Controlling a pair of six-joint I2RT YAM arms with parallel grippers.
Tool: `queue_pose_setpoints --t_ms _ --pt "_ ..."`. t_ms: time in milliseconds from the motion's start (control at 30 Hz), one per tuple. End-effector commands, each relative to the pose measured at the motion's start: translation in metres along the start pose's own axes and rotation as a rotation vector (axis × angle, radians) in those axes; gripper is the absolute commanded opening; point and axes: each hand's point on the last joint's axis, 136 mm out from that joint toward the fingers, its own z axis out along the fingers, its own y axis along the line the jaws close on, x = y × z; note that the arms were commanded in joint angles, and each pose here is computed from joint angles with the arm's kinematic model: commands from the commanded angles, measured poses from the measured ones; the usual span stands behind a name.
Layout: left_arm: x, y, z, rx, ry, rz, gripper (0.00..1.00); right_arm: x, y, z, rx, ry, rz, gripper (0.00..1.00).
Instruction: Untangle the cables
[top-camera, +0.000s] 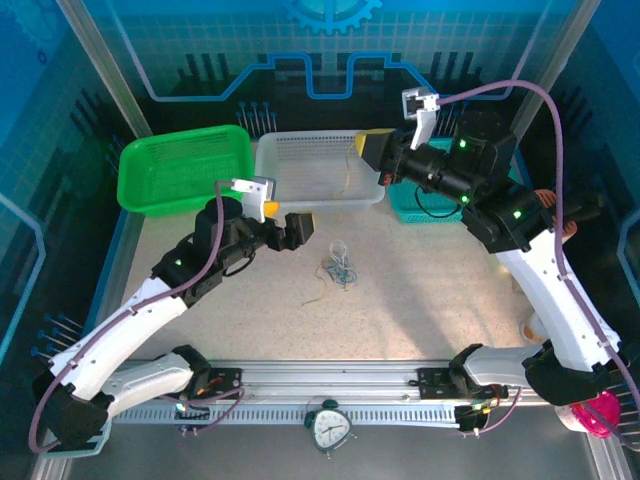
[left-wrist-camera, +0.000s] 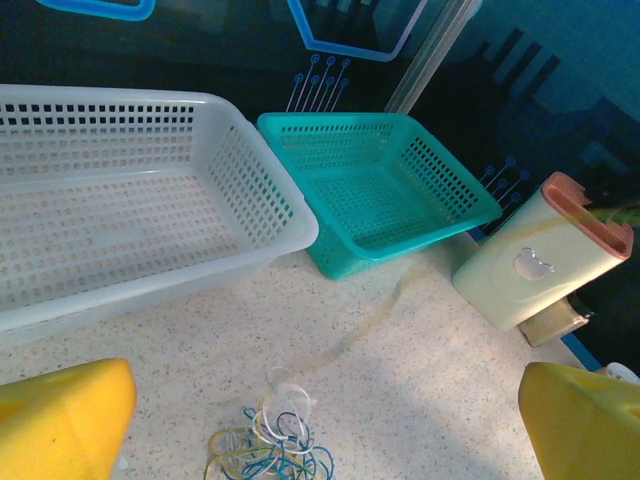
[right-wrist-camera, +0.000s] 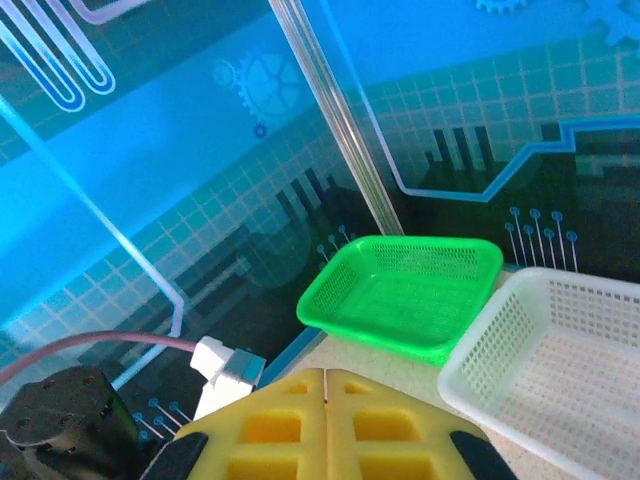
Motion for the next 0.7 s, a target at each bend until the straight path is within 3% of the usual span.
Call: queue_pose_setpoints --t_ms 0,367,667 --pt "-0.027 -0.016 -0.008 0.059 -0.068 0.036 0.99 -0.007 0.003 -0.001 -0.01 -0.005 -0.02 0.0" --pt "-0.058 -0.04 -0.021 0.142 -0.145 0.05 0.99 -0.038 0.015 -0.012 -0.062 -0.07 -0.017 0.0" --pt "-0.091 -0.07 -0.036 0.239 -0.197 0.162 0.99 -0.06 0.029 -0.016 -0.124 -0.101 -0.011 0.0"
